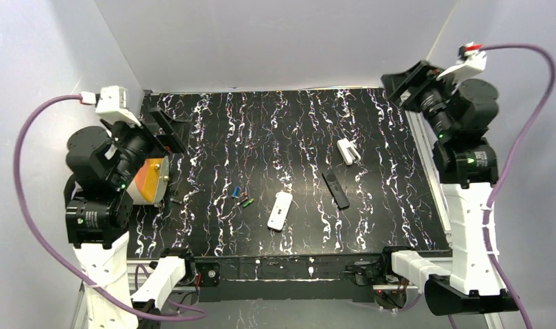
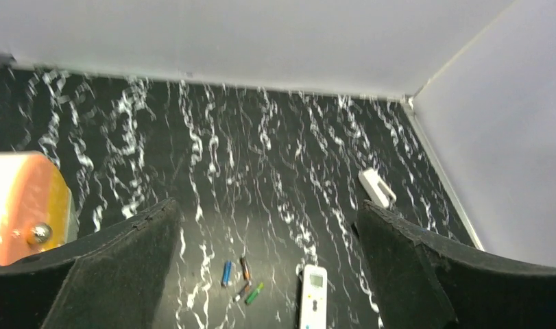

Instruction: Load the batteries into the remote control

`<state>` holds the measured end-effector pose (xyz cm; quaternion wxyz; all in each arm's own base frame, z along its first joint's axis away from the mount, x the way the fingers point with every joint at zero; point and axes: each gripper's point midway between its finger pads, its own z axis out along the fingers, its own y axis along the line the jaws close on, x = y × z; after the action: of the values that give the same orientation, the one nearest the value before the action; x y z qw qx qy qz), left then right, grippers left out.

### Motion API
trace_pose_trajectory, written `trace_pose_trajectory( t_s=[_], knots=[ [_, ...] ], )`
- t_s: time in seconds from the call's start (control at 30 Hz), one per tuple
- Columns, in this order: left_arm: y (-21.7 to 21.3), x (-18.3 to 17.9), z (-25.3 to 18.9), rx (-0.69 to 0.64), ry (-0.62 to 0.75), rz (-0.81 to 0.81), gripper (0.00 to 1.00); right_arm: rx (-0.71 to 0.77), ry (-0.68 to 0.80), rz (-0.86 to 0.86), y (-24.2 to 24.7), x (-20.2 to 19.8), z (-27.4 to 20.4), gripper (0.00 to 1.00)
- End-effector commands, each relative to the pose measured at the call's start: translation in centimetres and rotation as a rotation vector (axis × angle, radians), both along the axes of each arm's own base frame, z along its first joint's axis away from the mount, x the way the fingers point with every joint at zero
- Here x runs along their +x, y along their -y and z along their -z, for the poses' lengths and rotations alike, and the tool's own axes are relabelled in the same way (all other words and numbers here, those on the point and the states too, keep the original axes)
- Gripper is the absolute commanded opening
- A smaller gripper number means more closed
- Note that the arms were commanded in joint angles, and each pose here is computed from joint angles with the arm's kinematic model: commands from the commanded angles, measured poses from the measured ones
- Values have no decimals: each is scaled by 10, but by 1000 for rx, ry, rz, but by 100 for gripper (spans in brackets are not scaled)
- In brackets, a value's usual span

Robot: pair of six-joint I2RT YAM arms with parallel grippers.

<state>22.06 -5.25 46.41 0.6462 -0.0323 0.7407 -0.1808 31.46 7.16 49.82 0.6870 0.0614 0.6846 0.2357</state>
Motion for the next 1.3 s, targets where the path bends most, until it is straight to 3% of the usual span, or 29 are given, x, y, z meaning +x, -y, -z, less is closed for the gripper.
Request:
trace_pose_trajectory(
  t_s=[0.0, 0.07, 0.27, 0.4, 0.53, 0.67, 0.77, 0.97, 1.13, 1.27],
  knots=[
    [24, 6, 40, -31, -85, 143, 98, 94, -65, -3, -3, -2, 36, 81],
    [34, 15, 73, -60, -158, 198, 98, 100, -131, -32, -9, 3, 67, 82],
    [36, 40, 141, -198, -376, 139, 98, 79, -398, -61, -18, 21, 169, 81],
    [38, 45, 153, -197, -401, 147, 98, 43, -545, -172, -34, 20, 225, 81],
    [59, 45, 161, -226, -428, 291, 98, 3, -667, -213, -44, 17, 271, 81],
    [81, 45, 176, -305, -470, 384, 98, -151, -670, -277, -83, 6, 294, 86],
    [95, 44, 195, -277, -517, 388, 98, -266, -696, -213, -96, 4, 315, 86],
    [126, 33, 232, -168, -601, 422, 98, -363, -847, -172, -128, -23, 361, 86],
    [143, 23, 262, -78, -654, 441, 99, -452, -906, -58, -120, -44, 390, 85],
    [158, 16, 285, -3, -708, 443, 96, -418, -958, -185, -142, -56, 399, 82]
  ],
)
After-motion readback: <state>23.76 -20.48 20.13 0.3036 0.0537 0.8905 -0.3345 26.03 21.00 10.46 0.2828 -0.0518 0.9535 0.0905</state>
